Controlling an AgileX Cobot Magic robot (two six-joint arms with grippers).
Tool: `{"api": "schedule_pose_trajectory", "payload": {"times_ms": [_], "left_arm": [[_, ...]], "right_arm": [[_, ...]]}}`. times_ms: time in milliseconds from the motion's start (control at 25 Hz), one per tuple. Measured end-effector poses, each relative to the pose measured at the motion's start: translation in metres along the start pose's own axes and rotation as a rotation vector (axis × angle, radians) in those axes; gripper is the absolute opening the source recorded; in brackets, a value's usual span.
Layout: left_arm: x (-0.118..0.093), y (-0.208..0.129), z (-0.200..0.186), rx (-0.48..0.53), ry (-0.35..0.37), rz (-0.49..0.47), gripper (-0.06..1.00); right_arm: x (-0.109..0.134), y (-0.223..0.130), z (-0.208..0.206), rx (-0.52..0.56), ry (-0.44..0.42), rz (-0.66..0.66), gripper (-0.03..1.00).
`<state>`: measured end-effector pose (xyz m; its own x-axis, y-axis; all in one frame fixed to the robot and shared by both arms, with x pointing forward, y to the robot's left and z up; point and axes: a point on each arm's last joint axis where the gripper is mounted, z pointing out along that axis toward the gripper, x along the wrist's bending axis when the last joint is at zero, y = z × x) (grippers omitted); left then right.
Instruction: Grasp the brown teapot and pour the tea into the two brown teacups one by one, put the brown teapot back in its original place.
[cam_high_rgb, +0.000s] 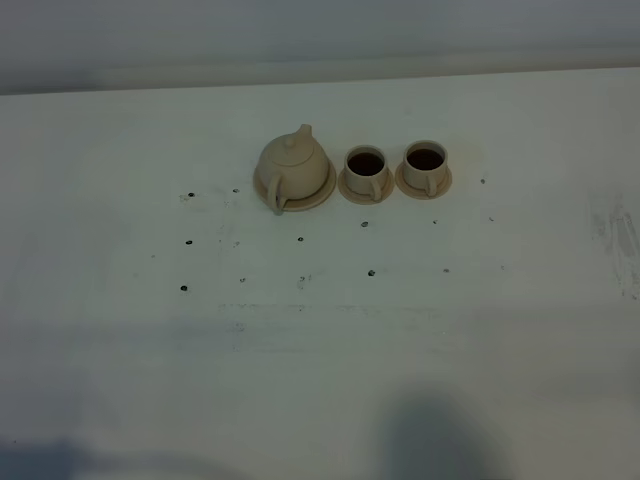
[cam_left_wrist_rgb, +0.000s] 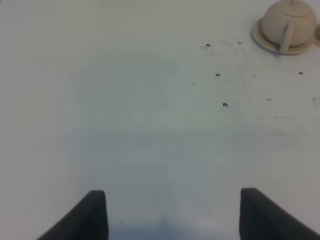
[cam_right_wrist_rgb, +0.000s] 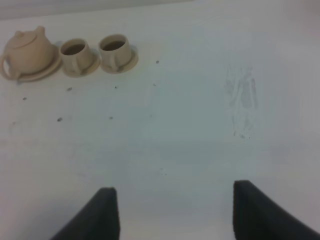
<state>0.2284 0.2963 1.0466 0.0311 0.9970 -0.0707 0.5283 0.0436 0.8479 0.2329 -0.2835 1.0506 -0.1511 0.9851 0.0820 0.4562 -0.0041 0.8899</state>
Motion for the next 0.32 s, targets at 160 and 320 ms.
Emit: {"api": "schedule_pose_trajectory", "payload": {"times_ms": [160, 320], "left_arm": [[0.0000, 0.0000, 0.0000, 0.000, 0.000, 0.000, 0.56], [0.0000, 0.0000, 0.0000, 0.000, 0.000, 0.000, 0.56]], "right_arm": [[0.0000, 0.0000, 0.0000, 0.000, 0.000, 0.000, 0.52], [0.0000, 0.0000, 0.0000, 0.000, 0.000, 0.000, 0.52]]}}
